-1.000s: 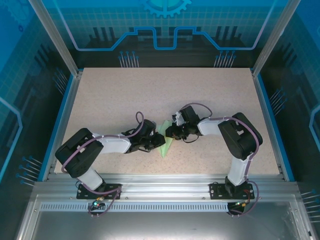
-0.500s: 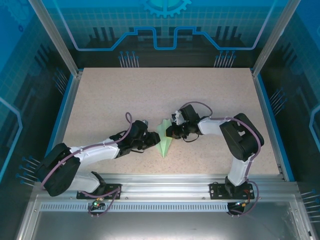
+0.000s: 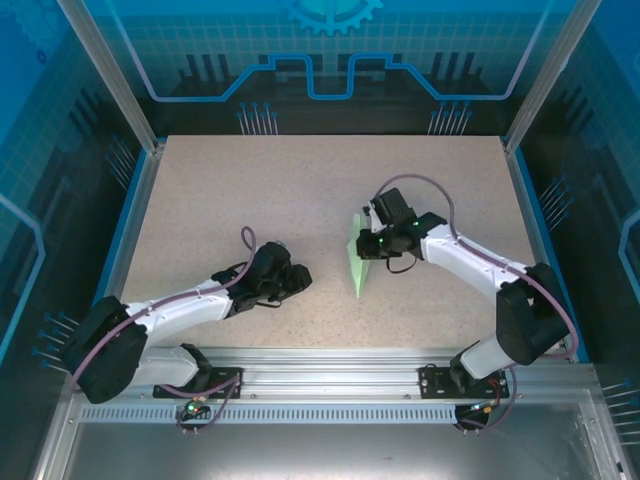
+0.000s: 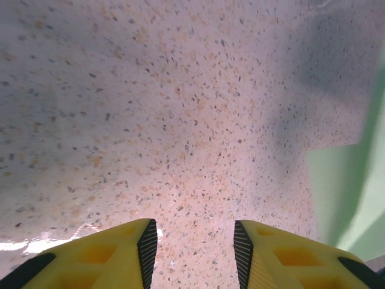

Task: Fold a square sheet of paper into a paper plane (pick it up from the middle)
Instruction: Turn over the paper at the center of the table.

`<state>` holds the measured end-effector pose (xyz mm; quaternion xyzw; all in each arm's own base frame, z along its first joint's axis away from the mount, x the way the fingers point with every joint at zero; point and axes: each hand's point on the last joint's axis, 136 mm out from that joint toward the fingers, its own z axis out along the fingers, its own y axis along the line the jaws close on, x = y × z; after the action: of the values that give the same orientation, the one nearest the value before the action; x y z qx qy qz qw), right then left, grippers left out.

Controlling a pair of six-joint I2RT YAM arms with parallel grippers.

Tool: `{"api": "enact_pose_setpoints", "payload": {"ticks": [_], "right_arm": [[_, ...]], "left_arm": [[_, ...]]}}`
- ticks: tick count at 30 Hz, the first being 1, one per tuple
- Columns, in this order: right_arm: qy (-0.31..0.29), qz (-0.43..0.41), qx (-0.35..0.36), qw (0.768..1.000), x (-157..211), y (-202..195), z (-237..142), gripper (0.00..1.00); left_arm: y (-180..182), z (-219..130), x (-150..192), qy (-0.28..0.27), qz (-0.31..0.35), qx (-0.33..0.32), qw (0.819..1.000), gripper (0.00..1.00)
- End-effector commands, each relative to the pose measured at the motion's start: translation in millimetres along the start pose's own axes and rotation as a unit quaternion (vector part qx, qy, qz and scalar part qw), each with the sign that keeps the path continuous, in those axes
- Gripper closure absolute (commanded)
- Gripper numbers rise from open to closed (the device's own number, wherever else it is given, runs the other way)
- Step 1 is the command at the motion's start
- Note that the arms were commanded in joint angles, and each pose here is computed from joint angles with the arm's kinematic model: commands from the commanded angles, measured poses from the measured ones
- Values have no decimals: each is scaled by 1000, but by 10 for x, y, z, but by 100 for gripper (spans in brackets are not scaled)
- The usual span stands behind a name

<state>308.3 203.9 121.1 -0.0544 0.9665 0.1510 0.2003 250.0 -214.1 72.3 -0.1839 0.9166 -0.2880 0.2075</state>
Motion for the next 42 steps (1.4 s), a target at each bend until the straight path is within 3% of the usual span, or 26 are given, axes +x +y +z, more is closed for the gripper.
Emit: {"api": "enact_pose_setpoints", "payload": {"ticks": [1,6,14,18,21,24,26,29,33,38,42], "right_arm": [[31,-79,249,965,144,-636,-387,91],[59,-156,373,913,131,-611,-360,92],[121,-227,386,886,450,87,423,89],[147,-244,322,903,685,520,727,81],[169,-249,259,918,843,802,816,63],[178,-246,165,938,930,1077,739,48],[163,-235,120,951,906,1180,575,32],[141,-208,54,966,842,1203,346,27],[104,-146,-5,984,720,948,111,32],[118,-59,-133,982,757,731,110,68],[143,-51,-161,975,878,706,206,82]], "left_arm": [[161,-117,-91,-28,-11,-33,999,57],[192,-267,-174,-56,-16,-37,998,57],[355,-605,-277,-117,-39,-35,992,55],[474,-736,-277,-136,-48,-35,989,52],[534,-796,-269,-145,-55,-31,987,51],[584,-827,-253,-149,-61,-30,987,50],[593,-830,-244,-149,-62,-28,987,48],[573,-802,-226,-141,-60,-25,988,47],[490,-723,-192,-122,-49,-18,991,47],[285,-532,-112,-75,-24,1,997,48],[177,-365,-45,-39,-13,3,999,49]]}}
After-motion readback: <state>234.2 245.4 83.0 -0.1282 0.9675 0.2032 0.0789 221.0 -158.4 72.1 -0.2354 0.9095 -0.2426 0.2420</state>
